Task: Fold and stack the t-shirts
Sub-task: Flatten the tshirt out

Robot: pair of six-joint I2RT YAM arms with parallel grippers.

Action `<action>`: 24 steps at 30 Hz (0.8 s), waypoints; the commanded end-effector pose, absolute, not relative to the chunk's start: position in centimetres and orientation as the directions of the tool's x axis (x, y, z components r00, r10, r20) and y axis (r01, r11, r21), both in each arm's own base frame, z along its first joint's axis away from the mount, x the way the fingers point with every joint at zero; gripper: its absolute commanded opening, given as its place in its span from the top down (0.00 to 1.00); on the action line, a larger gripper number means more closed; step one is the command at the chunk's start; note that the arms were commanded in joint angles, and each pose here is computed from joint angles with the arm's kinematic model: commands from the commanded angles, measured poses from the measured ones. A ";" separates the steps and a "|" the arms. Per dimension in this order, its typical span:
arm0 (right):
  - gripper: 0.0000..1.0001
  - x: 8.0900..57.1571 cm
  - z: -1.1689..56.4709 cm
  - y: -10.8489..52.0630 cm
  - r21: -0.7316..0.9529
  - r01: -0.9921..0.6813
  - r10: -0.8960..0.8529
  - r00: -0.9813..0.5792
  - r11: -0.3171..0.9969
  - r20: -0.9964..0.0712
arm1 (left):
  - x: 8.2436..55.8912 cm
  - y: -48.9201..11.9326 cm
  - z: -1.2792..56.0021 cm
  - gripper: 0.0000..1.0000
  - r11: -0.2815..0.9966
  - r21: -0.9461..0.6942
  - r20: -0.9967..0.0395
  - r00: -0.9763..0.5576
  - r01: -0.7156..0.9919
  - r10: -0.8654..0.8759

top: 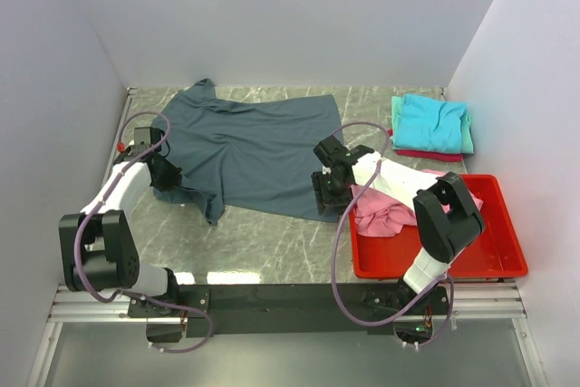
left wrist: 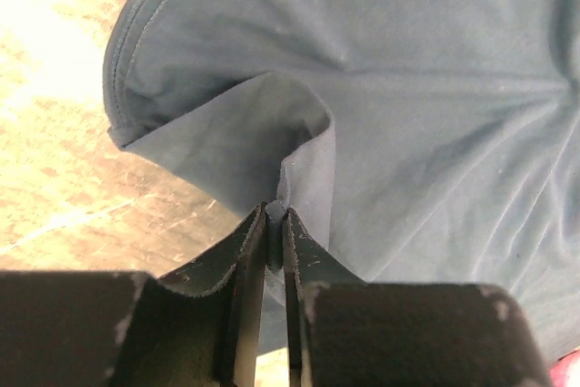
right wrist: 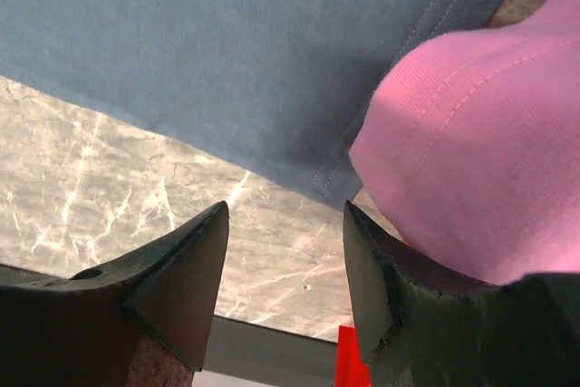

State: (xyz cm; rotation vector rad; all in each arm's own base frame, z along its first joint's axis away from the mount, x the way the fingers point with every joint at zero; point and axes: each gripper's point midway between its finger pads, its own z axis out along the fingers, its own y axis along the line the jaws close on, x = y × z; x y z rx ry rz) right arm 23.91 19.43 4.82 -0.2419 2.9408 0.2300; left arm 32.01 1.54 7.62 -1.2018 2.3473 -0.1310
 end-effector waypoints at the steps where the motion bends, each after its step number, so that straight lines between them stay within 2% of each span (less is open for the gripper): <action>1: 0.39 24.8 4.9 19.0 0.111 -0.139 -0.109 -0.964 0.984 -0.241 | 31.2 1.7 8.7 0.83 0.617 -0.316 -0.400 -0.489 -0.720 -0.775; 14: 0.40 24.0 2.0 16.9 -0.002 -0.094 -0.093 -0.980 0.996 -0.174 | 29.8 1.7 9.9 0.83 0.609 -0.340 -0.399 -0.476 -0.716 -0.783; 24: 0.39 22.6 1.2 16.2 -0.004 -0.091 -0.090 -0.985 0.996 -0.150 | 29.9 1.8 10.4 0.83 0.610 -0.351 -0.404 -0.473 -0.710 -0.783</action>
